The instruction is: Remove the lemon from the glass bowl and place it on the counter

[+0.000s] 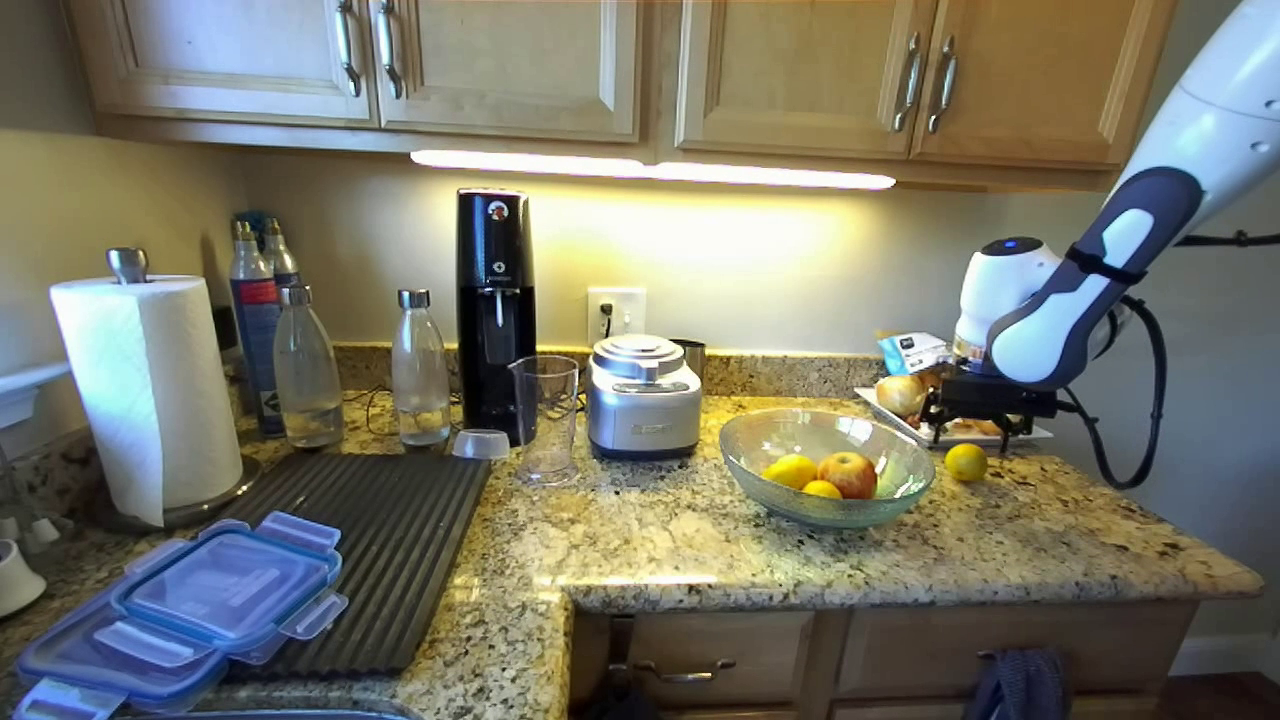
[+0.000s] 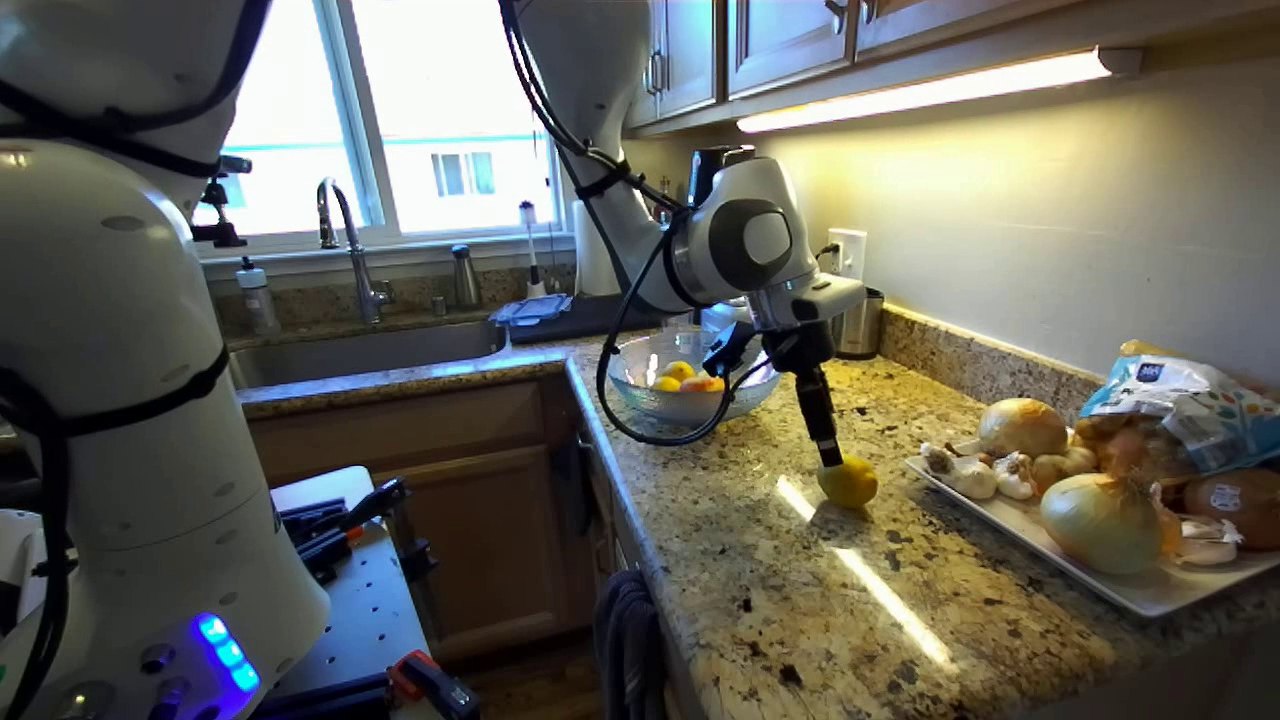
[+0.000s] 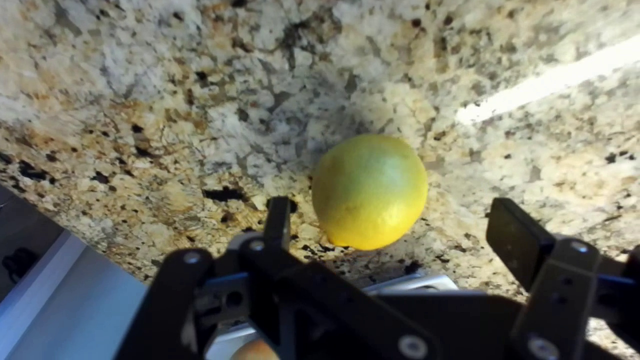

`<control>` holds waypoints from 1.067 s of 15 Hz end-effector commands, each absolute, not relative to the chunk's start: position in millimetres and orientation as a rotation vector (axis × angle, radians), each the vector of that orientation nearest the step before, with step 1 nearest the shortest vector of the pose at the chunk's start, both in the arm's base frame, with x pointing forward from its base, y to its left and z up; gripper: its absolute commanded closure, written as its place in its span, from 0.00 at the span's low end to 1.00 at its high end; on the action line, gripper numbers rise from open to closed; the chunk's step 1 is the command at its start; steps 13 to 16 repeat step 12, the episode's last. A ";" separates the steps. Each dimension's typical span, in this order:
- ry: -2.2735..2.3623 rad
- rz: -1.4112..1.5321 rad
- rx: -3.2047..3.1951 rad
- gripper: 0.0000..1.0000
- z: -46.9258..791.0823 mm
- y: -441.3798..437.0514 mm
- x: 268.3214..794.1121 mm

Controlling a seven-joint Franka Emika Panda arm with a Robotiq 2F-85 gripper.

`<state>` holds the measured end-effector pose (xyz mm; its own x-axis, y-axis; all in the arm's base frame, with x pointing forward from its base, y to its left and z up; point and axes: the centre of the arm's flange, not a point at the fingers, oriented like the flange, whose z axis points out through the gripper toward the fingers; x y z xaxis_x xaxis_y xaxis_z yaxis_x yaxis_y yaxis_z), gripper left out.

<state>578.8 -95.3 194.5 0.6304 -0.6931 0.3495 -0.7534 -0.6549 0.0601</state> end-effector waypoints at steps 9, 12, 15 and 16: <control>-1.076 0.301 2.670 0.00 271.0 -84.5 562.1; -1.102 0.330 2.662 0.00 260.3 -85.2 576.4; -1.102 0.330 2.662 0.00 260.3 -85.2 576.4; -1.102 0.330 2.662 0.00 260.3 -85.2 576.4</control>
